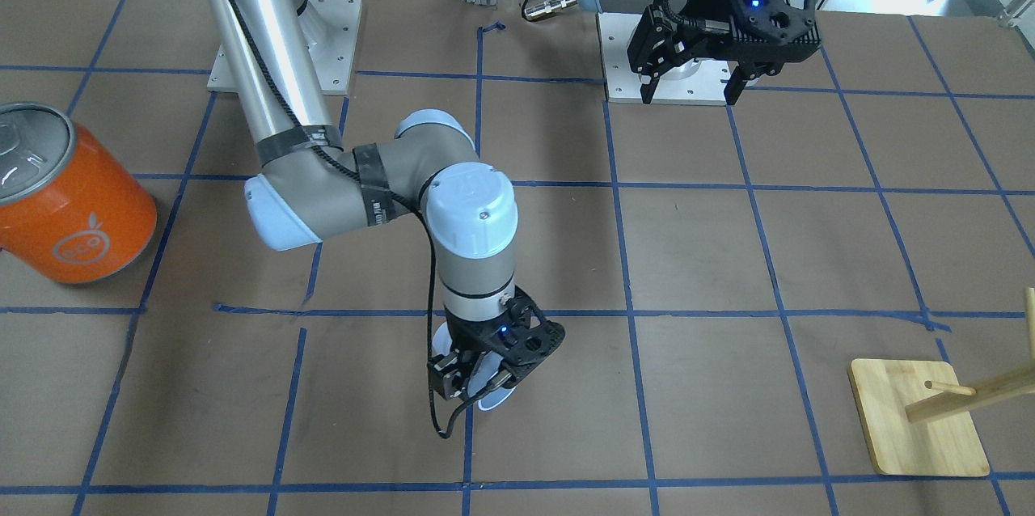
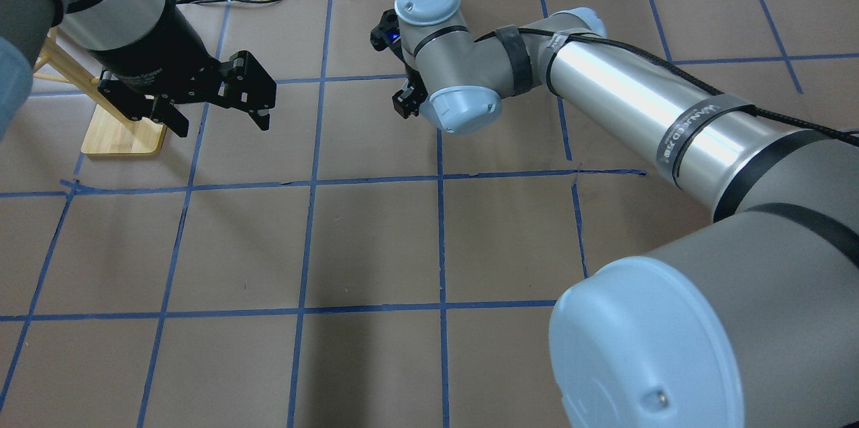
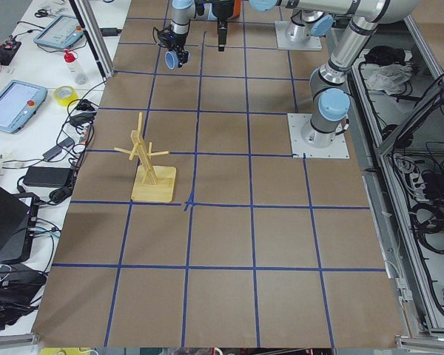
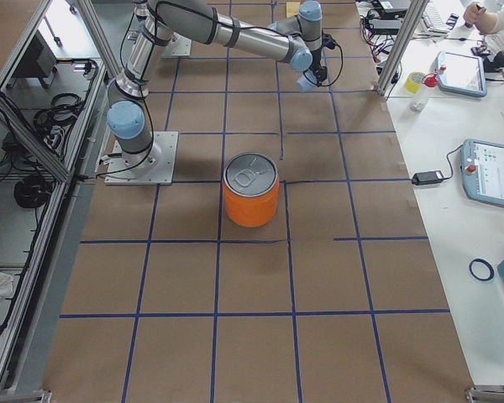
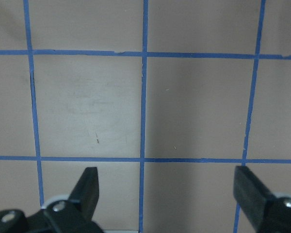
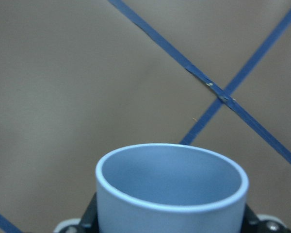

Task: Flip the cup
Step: 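Lift the cup with the right gripper and carry it toward the left gripper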

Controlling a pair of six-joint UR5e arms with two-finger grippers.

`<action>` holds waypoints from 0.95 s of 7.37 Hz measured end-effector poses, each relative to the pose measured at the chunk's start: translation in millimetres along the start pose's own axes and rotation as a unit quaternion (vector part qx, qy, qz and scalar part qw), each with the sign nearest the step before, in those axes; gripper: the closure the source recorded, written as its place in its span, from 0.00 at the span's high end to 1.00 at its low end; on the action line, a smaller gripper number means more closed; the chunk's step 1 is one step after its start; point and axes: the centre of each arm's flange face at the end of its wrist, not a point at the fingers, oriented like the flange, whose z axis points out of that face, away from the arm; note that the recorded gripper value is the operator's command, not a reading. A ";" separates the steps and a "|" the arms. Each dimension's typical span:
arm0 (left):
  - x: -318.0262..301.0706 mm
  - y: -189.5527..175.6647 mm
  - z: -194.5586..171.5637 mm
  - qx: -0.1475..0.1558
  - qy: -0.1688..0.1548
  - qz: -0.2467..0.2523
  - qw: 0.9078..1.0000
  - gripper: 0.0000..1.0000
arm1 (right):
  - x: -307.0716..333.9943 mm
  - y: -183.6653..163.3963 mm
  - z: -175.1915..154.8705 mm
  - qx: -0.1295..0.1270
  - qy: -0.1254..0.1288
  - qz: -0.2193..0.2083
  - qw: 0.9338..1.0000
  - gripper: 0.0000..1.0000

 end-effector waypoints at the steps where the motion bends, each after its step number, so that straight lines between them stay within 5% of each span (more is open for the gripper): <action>1: 0.0 0.0 0.0 0.000 0.000 0.000 1.000 1.00 | -23.5 -4.3 11.2 -0.003 -0.004 -0.045 0.999 0.00; 3: 0.0 -0.1 -0.2 0.000 0.000 0.000 1.000 1.00 | -63.7 -8.9 32.0 -0.012 -0.016 -0.164 0.986 0.01; 6: 0.0 -0.1 -0.2 0.000 0.000 0.000 1.000 1.00 | -103.6 -7.9 40.8 -0.016 -0.028 -0.299 0.954 0.01; 7: 0.0 -0.1 -0.2 0.000 0.000 0.000 1.000 1.00 | -116.5 -7.3 41.8 -0.016 -0.031 -0.325 0.945 0.09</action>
